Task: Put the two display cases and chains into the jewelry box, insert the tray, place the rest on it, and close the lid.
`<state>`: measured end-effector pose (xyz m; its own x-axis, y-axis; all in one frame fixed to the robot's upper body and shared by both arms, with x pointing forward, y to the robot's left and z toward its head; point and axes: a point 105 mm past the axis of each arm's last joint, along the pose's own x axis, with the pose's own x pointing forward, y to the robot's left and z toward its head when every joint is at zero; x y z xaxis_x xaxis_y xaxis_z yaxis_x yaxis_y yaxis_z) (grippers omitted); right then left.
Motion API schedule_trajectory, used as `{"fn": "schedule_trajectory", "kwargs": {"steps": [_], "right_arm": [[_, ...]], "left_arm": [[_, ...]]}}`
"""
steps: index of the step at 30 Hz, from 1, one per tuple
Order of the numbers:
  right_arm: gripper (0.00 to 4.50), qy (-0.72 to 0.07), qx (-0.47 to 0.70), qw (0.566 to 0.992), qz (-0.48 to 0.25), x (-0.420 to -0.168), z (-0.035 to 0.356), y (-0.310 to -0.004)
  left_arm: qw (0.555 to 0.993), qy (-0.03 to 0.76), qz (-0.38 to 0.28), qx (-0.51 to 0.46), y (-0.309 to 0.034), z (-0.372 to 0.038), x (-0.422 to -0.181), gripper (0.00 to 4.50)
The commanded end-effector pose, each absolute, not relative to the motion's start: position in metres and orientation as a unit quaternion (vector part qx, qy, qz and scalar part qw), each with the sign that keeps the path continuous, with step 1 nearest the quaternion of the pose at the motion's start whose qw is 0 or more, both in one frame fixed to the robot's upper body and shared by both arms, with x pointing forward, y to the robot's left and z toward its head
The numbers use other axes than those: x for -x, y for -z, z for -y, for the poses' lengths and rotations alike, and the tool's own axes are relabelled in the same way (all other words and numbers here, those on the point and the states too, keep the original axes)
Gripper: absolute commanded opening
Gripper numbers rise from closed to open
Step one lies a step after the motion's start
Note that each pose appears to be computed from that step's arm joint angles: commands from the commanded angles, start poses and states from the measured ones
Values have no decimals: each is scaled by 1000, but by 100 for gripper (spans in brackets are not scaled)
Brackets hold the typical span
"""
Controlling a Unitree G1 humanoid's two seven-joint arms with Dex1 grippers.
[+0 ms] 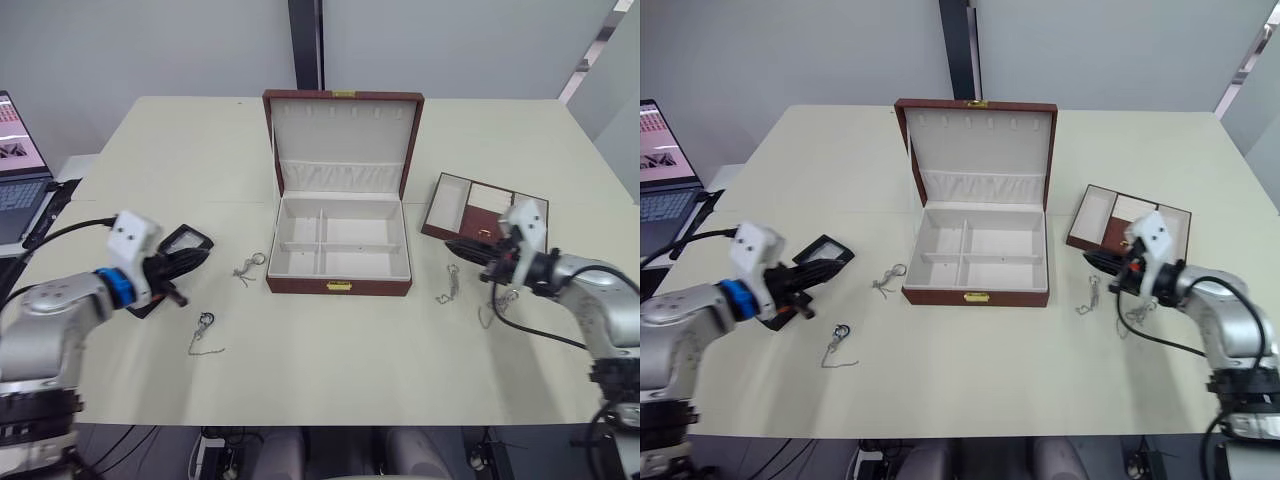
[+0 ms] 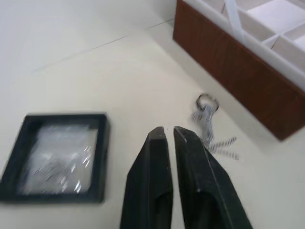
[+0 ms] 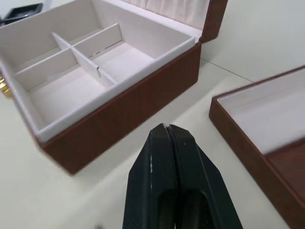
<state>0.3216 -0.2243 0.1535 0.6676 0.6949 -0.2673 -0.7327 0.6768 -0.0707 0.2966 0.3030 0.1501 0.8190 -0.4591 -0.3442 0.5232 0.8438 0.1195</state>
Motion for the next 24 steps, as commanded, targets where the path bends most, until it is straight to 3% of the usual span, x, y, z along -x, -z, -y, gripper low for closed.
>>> {"fn": "schedule_trajectory", "kwargs": {"steps": [1, 5, 10, 11, 13, 24], "right_arm": [[77, -386, 104, 910, -110, -311, 261, -168], [194, -351, 139, 912, -159, -300, 313, -165], [338, -317, 151, 915, -199, -291, 352, -156], [374, -312, 150, 917, -200, -291, 356, -156], [447, -300, 146, 921, -201, -290, 363, -154], [447, -290, 141, 924, -207, -289, 373, -146]], "left_arm": [[950, 240, -155, -126, -165, -335, -279, 145], [942, 183, -222, -175, -154, -383, -251, 272], [937, 129, -258, -198, -152, -423, -229, 425], [936, 121, -260, -202, -153, -428, -227, 450], [942, 98, -255, -198, -159, -440, -222, 450], [944, 74, -257, -195, -158, -460, -213, 450]]}}
